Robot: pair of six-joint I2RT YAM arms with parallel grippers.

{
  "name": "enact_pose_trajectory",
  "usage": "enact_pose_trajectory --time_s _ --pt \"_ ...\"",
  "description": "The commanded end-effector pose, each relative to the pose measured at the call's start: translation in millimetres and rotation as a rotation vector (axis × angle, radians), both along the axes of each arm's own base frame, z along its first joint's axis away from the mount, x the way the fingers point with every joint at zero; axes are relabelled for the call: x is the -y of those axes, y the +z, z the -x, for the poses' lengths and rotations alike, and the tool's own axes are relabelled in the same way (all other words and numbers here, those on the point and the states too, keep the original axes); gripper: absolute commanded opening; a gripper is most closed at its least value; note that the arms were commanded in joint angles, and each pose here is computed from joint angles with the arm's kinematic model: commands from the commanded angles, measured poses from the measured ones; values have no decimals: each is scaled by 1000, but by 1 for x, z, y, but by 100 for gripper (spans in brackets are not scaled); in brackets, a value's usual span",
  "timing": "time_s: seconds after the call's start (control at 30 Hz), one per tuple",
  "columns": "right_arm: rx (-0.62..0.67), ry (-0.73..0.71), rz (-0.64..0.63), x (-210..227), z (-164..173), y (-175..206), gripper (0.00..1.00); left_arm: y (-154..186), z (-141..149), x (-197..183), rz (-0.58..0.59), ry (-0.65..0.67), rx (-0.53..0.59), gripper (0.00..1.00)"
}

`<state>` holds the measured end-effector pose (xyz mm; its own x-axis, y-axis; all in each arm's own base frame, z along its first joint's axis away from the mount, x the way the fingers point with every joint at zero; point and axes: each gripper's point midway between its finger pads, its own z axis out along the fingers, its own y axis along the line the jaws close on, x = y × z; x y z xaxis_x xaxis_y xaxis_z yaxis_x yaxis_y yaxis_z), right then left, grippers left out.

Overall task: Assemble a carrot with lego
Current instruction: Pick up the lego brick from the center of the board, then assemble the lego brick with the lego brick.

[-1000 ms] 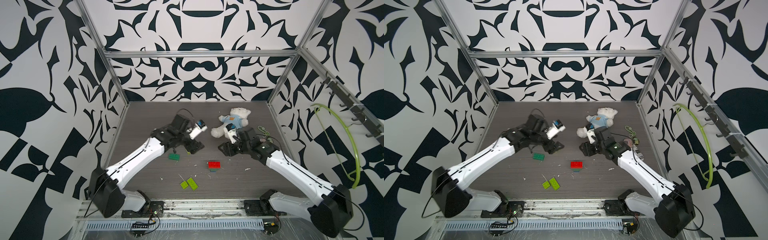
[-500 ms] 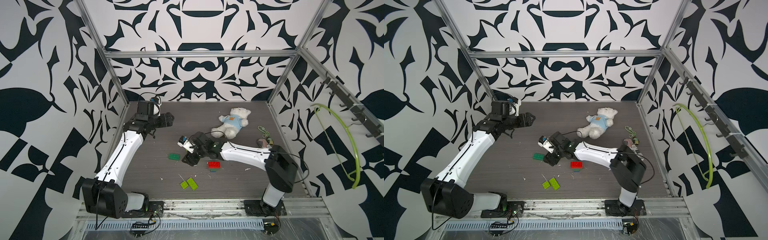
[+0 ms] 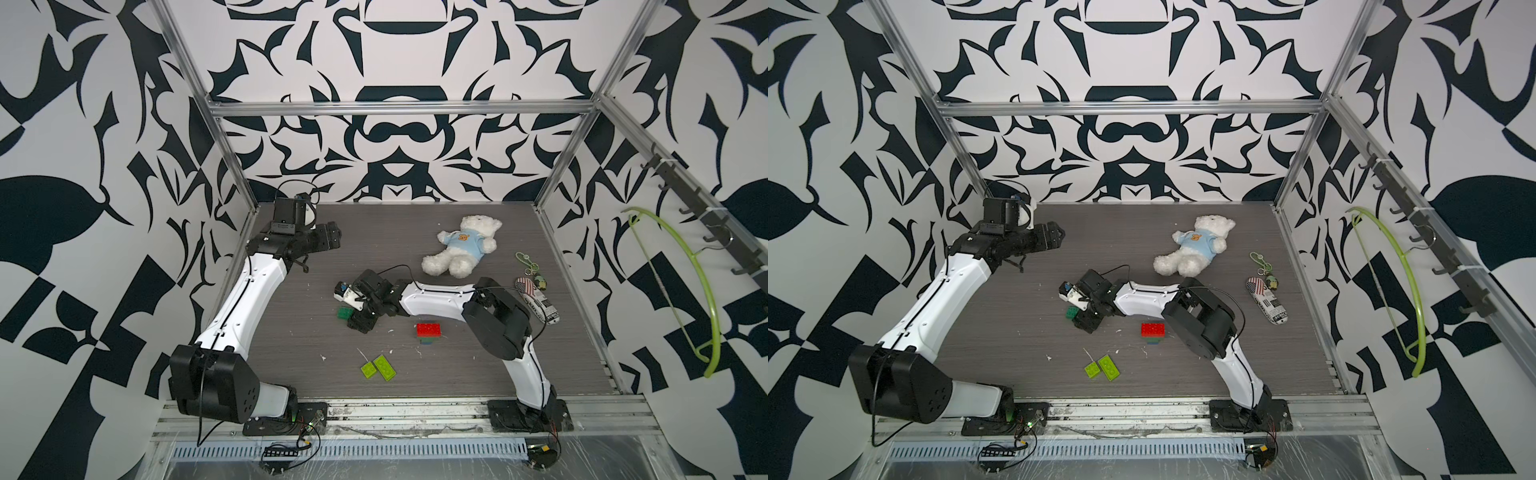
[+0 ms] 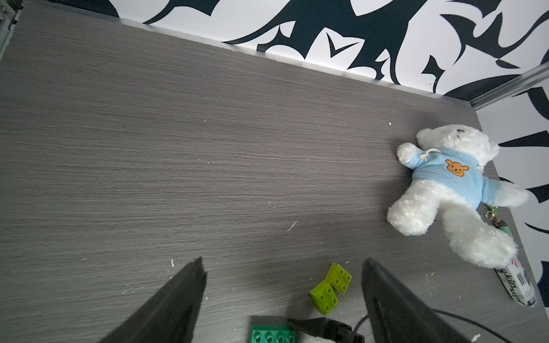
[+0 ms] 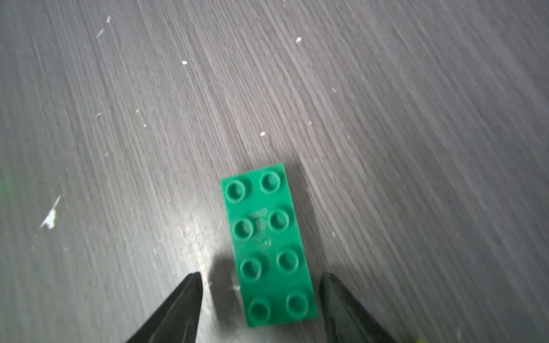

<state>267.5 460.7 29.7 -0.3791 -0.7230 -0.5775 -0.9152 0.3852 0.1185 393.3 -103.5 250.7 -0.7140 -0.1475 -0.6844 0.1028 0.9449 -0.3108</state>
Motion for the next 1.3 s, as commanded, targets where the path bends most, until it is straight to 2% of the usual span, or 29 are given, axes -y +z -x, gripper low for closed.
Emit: enact_pose_trajectory --time_s 0.0,0.33,0.57,0.73,0.9,1.03,1.27 --pt "48 45 -33 -18 -4 19 63 2 2 -1 -14 -14 -3 90" --pt "72 91 55 -21 -6 13 39 6 4 0 -16 -32 -4 91" --pt "65 123 99 -7 4 43 26 11 10 5 1 -57 -11 91" --pt "116 222 62 26 30 106 26 22 11 8 20 -76 28 91" --pt "114 332 9 88 65 159 27 26 15 16 56 -113 39 90" --pt "101 386 17 134 86 164 29 23 17 24 108 -136 25 89" --pt "92 332 21 188 74 147 29 11 20 32 155 -155 -21 87"
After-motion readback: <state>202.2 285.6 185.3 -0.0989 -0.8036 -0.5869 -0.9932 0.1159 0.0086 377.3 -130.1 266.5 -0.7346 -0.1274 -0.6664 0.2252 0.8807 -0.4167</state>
